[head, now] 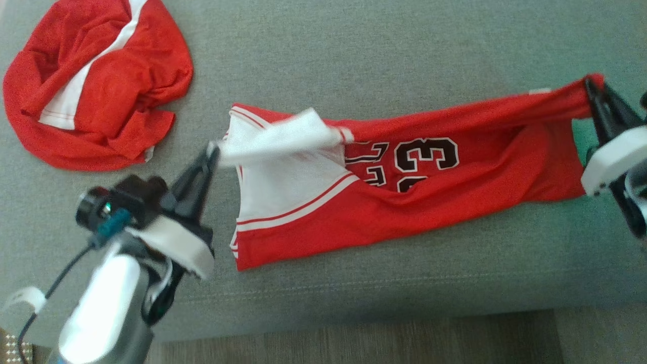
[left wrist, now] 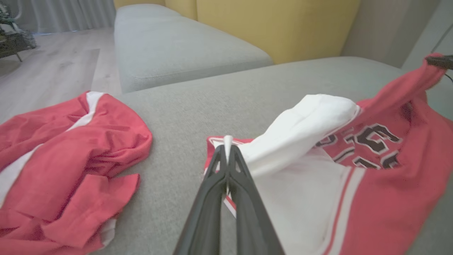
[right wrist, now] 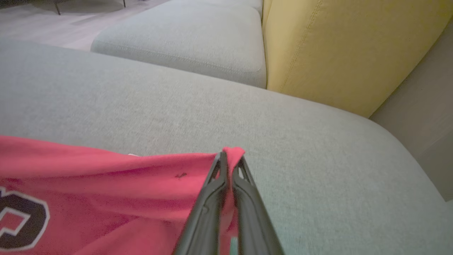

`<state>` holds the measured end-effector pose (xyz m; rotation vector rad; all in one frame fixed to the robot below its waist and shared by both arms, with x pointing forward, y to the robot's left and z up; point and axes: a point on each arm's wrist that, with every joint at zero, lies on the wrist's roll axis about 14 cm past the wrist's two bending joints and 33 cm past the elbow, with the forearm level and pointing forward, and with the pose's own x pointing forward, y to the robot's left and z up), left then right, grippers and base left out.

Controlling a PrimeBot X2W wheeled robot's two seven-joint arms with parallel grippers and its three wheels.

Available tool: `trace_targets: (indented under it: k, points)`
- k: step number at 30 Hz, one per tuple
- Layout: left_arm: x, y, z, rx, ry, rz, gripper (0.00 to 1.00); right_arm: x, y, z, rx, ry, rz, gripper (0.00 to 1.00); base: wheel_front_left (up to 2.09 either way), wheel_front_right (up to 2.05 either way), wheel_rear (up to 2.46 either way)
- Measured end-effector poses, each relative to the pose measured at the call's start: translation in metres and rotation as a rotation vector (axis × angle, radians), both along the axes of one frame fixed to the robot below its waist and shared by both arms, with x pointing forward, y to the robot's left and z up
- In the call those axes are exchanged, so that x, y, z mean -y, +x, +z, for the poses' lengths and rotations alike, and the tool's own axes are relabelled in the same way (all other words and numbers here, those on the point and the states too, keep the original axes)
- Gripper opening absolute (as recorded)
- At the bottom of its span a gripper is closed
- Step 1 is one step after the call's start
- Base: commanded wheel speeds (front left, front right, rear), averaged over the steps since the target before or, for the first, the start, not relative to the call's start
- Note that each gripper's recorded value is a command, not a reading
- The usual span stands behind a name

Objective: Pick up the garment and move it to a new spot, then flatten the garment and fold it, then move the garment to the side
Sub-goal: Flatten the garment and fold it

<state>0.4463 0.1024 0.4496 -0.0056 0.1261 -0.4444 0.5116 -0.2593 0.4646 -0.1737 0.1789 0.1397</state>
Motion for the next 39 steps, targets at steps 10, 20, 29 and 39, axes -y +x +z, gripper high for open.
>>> trace_targets:
  k: [10,20,29,39]
  points:
    - [0.020,-0.055,-0.027,-0.158,0.034,-0.161,0.00,0.007,-0.030,-0.021,-0.130,-0.035,0.025,0.00,0.00,0.00,0.00]
    - [0.026,-0.076,-0.037,-0.237,0.052,-0.246,0.00,0.018,-0.056,-0.038,-0.261,-0.054,0.019,1.00,0.00,0.00,0.00]
    - [0.028,-0.081,-0.034,-0.242,0.057,-0.268,1.00,0.030,-0.066,-0.030,-0.278,-0.048,-0.016,1.00,0.00,0.00,0.00]
    - [0.013,-0.049,0.012,-0.059,-0.085,-0.071,1.00,0.032,-0.042,0.031,0.009,0.083,-0.098,1.00,0.00,0.00,0.00]
